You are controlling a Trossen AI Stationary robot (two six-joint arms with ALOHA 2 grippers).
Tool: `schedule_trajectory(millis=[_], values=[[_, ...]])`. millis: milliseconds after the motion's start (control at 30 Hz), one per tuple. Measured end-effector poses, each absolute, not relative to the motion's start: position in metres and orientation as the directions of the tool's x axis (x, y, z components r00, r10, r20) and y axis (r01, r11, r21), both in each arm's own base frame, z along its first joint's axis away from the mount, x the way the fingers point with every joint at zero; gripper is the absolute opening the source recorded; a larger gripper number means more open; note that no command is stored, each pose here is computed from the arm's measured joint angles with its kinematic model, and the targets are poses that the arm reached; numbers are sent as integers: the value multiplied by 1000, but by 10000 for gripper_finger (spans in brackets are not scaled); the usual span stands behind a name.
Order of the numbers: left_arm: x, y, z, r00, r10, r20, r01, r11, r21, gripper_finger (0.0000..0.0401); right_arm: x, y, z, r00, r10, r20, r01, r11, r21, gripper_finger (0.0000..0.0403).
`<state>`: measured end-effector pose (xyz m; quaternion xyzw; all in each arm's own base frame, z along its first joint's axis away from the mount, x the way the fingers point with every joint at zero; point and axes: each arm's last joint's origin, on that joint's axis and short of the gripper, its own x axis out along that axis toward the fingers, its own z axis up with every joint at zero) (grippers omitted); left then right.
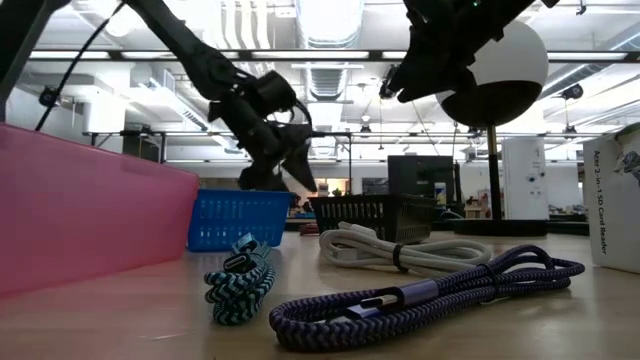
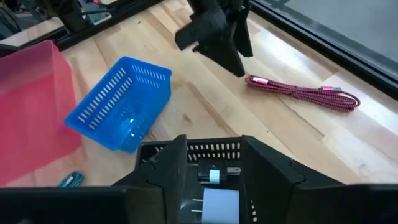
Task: Pick and place items into bin
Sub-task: Put the black and pink charger cable into the pink bin
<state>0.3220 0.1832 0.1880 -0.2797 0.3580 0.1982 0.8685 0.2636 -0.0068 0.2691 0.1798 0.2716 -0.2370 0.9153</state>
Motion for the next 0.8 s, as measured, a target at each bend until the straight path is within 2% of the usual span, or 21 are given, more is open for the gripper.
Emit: schedule_trajectory(millis=[167,400,800], values=[[329,188,187,646,147,-749,-543,778,-317,288,264,-7,268,737,-337,-586,532,824,195,132],[336,194,189,620,228,-751,-558,801,-217,288,264,-7,268,737,-337,-585,531,825,194,126],[342,195,167,540,175,-823,-579,787,-213,288,264,-7,268,730,-352,-585,516,846,135,129]])
